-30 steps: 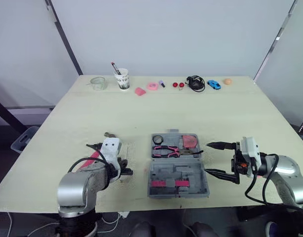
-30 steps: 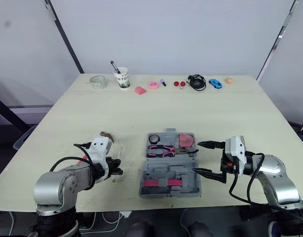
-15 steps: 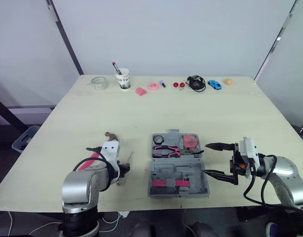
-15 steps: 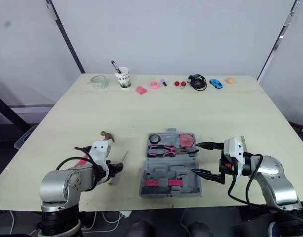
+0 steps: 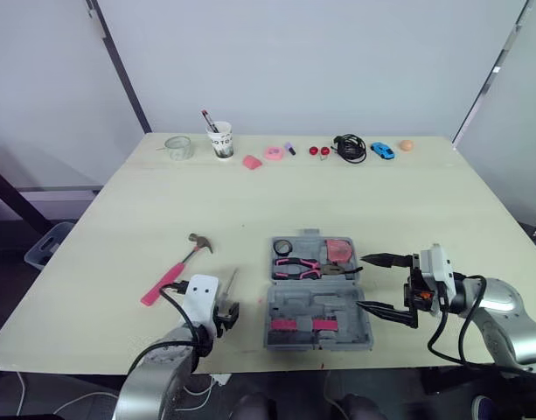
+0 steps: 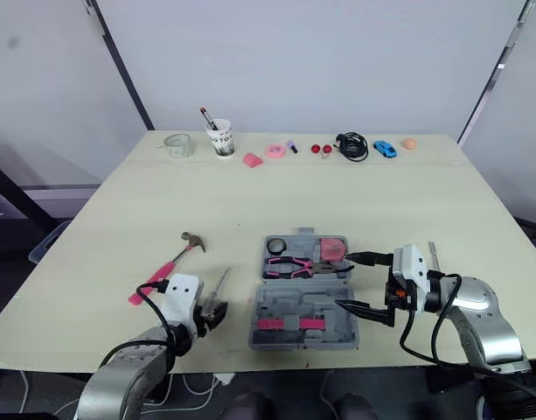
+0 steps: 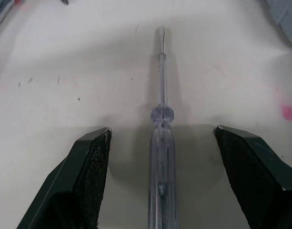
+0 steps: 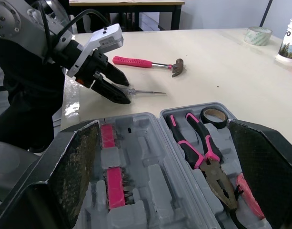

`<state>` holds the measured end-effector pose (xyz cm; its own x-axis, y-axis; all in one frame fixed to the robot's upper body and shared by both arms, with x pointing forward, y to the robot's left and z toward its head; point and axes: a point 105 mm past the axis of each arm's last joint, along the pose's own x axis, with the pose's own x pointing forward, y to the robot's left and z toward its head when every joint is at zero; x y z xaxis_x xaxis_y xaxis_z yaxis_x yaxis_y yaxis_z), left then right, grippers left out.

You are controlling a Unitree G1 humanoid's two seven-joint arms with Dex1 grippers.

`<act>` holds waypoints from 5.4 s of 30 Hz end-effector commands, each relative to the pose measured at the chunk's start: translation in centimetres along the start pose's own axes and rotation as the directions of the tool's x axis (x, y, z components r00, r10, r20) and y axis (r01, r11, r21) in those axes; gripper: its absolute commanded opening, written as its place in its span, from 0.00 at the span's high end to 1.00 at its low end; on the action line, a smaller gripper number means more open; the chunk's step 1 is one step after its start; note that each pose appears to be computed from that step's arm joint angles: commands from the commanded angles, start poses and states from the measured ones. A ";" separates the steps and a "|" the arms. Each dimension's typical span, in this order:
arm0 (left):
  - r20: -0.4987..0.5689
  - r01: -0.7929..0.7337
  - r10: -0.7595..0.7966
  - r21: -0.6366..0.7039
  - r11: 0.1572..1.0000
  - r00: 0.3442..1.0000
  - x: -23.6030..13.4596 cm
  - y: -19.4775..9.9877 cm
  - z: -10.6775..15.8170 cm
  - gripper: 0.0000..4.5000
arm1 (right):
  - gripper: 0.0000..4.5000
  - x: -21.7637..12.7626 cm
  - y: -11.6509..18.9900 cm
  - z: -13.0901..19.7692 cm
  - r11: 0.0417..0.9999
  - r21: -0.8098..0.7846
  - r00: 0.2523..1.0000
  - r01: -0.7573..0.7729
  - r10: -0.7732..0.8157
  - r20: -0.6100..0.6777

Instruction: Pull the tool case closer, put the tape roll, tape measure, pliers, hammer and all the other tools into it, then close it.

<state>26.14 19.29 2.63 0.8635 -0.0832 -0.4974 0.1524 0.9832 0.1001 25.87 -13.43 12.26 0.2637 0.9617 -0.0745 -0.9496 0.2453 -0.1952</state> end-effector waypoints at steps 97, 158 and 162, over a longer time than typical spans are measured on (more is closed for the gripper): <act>-0.559 0.785 -0.632 0.606 0.130 0.537 3.1 -12.7 8.6 0.98 | 0.00 -3.7 0.2 -0.6 0.991 -0.036 0.989 0.132 -0.134 -0.066; -0.217 0.680 -0.828 0.692 0.243 0.517 3.3 -11.0 13.5 0.39 | 0.00 -3.2 0.2 -1.1 0.989 -0.046 0.989 0.141 -0.143 -0.047; -0.172 0.689 -0.857 0.678 0.256 0.487 3.5 -10.7 13.0 0.39 | 0.00 -3.3 0.2 -1.1 0.989 -0.046 0.988 0.140 -0.142 -0.053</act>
<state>33.73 6.76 9.70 0.2070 -0.8114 -0.5465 0.9690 0.0929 0.2291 24.83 -16.40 10.35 0.3961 0.9099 -0.1232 -0.9056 0.3650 -0.2159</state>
